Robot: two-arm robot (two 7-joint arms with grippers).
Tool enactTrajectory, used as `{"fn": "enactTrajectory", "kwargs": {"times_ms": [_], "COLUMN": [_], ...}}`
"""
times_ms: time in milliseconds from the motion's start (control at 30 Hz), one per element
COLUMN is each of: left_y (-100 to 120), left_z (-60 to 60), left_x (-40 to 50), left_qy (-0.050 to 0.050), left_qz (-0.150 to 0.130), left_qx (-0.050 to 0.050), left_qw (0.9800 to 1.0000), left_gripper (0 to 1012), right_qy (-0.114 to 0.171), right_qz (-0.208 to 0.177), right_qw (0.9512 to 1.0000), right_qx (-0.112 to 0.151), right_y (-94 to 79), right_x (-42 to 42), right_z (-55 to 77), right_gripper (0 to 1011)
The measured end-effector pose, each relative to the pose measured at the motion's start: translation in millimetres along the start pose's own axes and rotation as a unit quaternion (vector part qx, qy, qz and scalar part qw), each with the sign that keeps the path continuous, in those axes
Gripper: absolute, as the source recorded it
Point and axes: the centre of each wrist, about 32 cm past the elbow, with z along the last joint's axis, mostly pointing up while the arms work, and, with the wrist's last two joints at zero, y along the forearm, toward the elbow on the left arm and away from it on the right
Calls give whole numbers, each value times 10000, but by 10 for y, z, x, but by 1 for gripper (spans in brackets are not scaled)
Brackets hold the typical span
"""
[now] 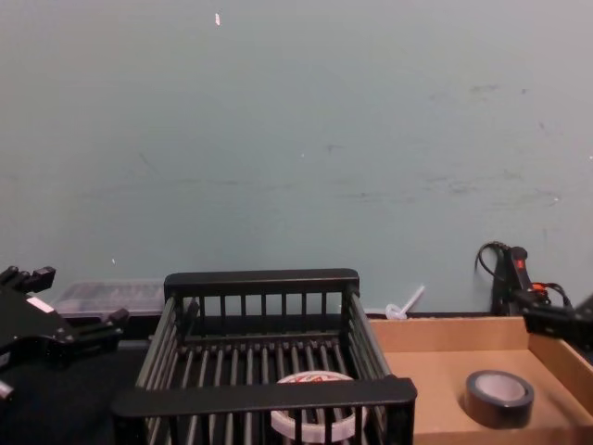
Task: Pick up the white tape and place it into the black box , Pick up the silver tape and place it into the brown box.
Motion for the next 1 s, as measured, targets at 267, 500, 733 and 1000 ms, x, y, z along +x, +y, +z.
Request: {"fn": "enactTrajectory", "kwargs": {"times_ms": [267,500,733,1000], "left_y": [0,0,0,0], "left_z": [0,0,0,0], "left_x": [0,0,0,0], "left_qy": [0,0,0,0], "left_qz": [0,0,0,0], "left_qx": [0,0,0,1], "left_qw": [10000,10000,10000,10000], "left_gripper": [1002,1001,1001,1001], "right_qy": [16,64,91,85], "right_qz": [-191,-263,-283,-276], "right_qw": [9998,9994,9994,9995], "right_qx": [-100,-192,-148,-156], "right_y": [-161,-233,-238,-239], "right_x": [-74,-103,-103,-105], "right_z": [-134,-209,-214,-216], "right_gripper": [1002,1002,1002,1002]}}
